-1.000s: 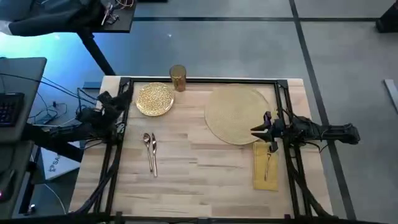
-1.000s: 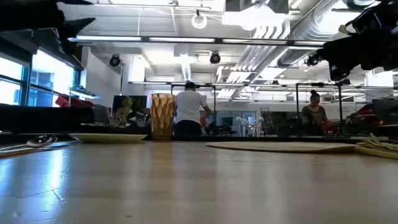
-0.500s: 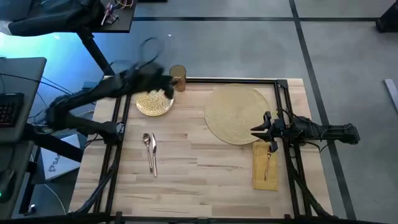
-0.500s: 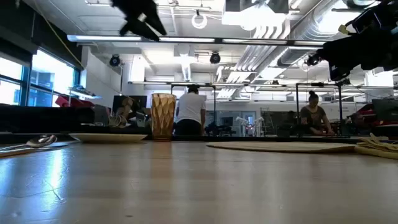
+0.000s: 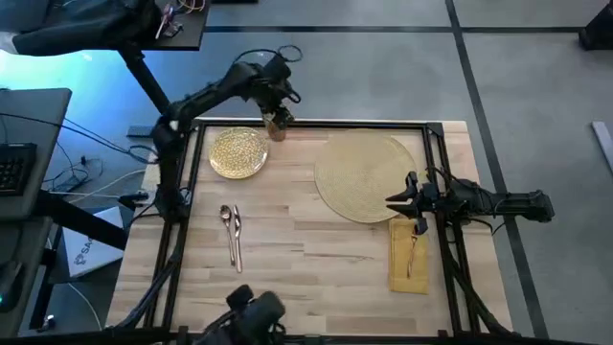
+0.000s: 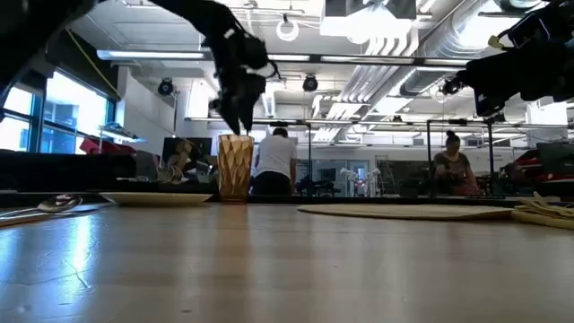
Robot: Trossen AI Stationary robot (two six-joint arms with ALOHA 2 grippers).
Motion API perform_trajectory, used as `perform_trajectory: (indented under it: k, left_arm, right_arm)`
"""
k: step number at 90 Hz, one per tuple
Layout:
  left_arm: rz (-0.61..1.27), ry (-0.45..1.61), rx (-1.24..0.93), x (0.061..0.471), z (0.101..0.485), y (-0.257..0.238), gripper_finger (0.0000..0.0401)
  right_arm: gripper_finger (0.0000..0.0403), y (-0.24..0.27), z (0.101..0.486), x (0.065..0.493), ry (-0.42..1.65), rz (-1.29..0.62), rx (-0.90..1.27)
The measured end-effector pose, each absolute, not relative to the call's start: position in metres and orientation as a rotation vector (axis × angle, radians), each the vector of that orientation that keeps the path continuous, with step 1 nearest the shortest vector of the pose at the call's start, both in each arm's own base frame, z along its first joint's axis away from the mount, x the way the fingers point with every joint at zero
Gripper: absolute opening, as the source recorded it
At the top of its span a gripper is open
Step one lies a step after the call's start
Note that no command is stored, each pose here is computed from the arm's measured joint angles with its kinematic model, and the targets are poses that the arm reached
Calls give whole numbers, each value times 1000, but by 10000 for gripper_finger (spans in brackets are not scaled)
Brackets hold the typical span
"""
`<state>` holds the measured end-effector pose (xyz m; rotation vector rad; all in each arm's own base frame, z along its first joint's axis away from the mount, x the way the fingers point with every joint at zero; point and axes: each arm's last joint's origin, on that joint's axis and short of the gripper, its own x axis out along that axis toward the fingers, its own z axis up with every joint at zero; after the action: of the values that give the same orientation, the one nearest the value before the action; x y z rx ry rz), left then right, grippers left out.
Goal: Set table place
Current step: Move the yellow cup to the bottom left of the table
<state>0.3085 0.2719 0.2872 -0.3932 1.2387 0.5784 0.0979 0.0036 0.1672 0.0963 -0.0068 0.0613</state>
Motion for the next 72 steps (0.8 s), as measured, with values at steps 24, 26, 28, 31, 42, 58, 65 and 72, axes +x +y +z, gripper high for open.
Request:
perform_trajectory:
  k: [24, 26, 28, 31, 42, 58, 65, 72]
  left_arm:
    - [639, 1381, -301, 319, 258, 276, 168]
    - [638, 1383, -296, 319, 258, 276, 155]
    - [637, 1385, -291, 320, 258, 275, 141]
    - [637, 1386, -286, 320, 258, 275, 118]
    - [599, 1427, -263, 320, 261, 266, 21]
    - [545, 1427, -241, 321, 292, 228, 2]
    - [487, 1416, -261, 323, 310, 196, 2]
    - [447, 1392, -278, 323, 329, 161, 1]
  right_arm:
    - [74, 4, 167, 98, -7, 61, 96]
    - [74, 4, 167, 98, -7, 61, 96]
    - [74, 4, 167, 98, -7, 61, 96]
    - [74, 4, 167, 98, -7, 61, 96]
    - [74, 4, 167, 98, -7, 61, 96]
    - [74, 4, 167, 98, -7, 61, 96]
    - [74, 4, 167, 98, -7, 61, 96]
    - [74, 4, 167, 98, -7, 61, 96]
